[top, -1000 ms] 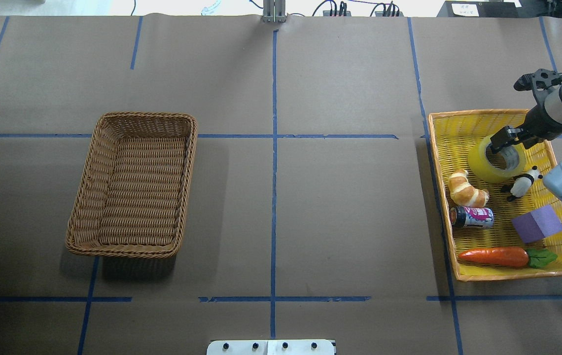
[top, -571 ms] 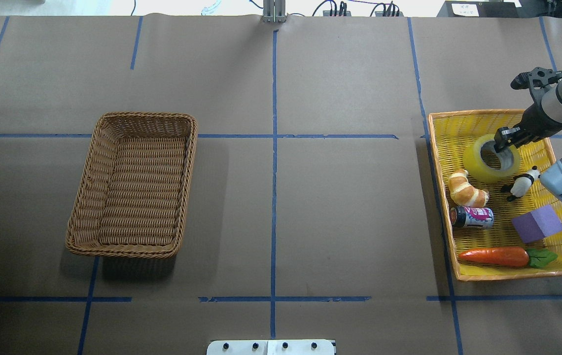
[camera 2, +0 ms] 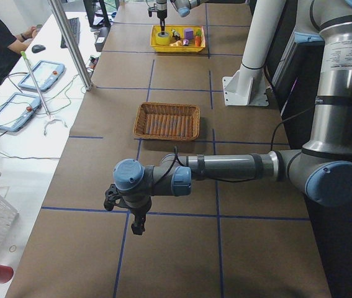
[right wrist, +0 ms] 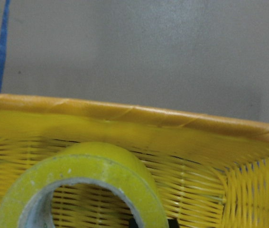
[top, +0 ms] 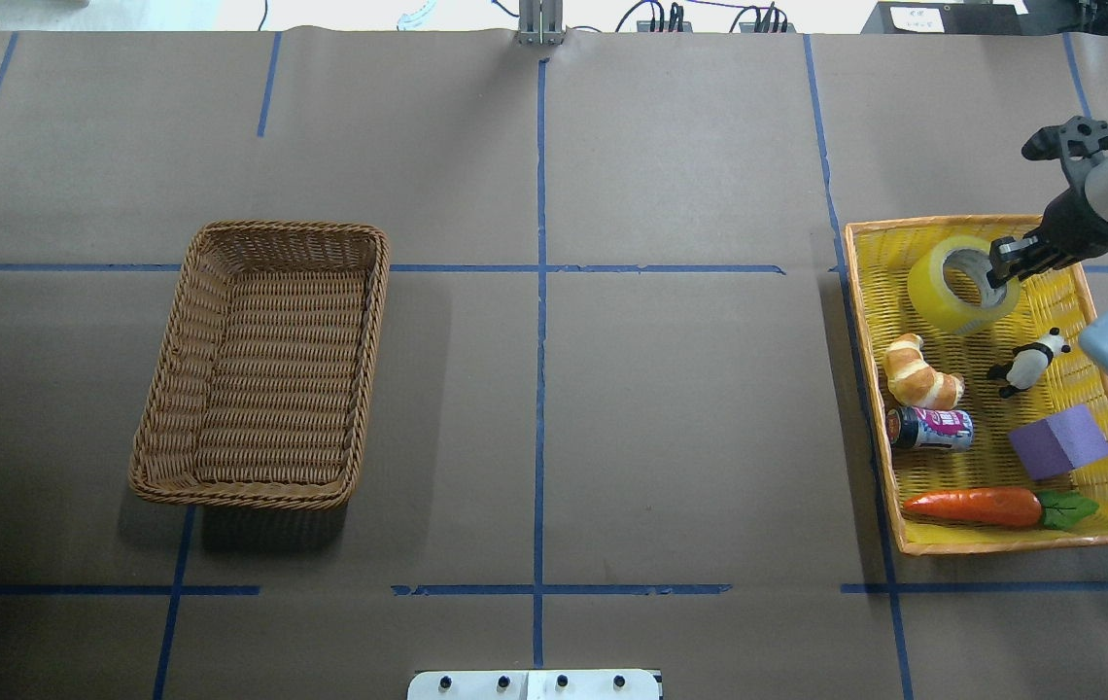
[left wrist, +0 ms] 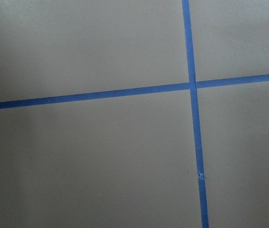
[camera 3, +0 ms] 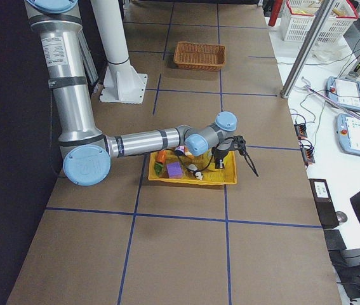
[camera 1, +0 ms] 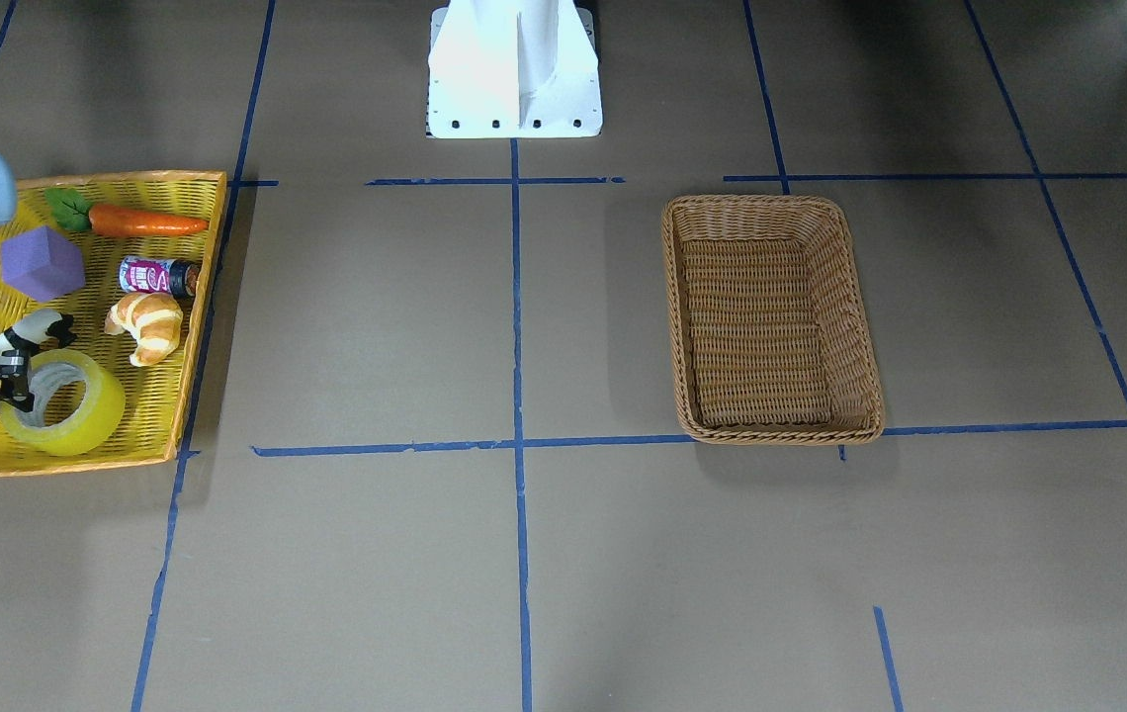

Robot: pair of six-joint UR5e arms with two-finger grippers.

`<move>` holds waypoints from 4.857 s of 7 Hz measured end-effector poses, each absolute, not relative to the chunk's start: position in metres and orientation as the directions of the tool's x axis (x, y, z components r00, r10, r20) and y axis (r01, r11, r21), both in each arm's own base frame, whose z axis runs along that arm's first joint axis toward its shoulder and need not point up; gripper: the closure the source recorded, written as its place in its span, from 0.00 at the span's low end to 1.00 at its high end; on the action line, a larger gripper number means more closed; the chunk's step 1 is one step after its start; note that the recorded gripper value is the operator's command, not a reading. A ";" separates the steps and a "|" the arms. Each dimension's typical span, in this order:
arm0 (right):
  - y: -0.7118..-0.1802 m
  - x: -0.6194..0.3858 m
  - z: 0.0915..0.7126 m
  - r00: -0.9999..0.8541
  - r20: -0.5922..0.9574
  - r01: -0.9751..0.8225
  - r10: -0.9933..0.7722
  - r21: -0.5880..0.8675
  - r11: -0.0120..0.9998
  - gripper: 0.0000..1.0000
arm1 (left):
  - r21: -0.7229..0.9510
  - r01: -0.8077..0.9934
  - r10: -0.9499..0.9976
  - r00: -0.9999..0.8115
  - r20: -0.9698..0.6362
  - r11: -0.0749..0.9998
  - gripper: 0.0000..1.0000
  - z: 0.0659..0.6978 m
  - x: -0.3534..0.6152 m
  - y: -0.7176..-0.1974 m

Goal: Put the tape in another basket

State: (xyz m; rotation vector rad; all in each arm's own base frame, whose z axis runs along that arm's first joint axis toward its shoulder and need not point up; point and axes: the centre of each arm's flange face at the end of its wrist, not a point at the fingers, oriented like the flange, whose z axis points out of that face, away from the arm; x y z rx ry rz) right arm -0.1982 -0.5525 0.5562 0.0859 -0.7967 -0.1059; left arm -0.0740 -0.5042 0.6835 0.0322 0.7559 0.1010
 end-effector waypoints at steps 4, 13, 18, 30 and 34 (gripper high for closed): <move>-0.563 -0.159 0.507 0.555 0.826 0.023 -0.098 0.103 0.994 1.00 | 0.089 -0.080 0.119 0.723 -0.680 0.993 0.00 0.672 -0.074 -0.514; -0.507 -0.286 0.365 0.047 0.984 -0.218 0.170 -0.156 0.963 0.99 | -0.109 0.138 -0.157 0.410 -0.898 0.984 0.00 0.386 0.195 -0.562; -0.455 -0.302 0.303 -0.172 0.960 -0.167 0.223 -0.251 0.953 0.99 | -0.370 0.127 -0.371 -0.014 -0.929 0.921 0.00 0.297 0.266 -0.488; -0.286 -0.414 0.238 -0.487 0.824 0.087 0.289 -0.283 0.955 0.99 | -0.459 -0.252 -0.519 -0.527 -0.673 0.852 0.00 0.180 0.383 -0.347; -0.278 -0.423 0.233 -0.496 0.816 0.092 0.296 -0.289 0.953 0.98 | -0.469 -0.271 -0.536 -0.542 -0.647 0.841 0.00 0.172 0.397 -0.334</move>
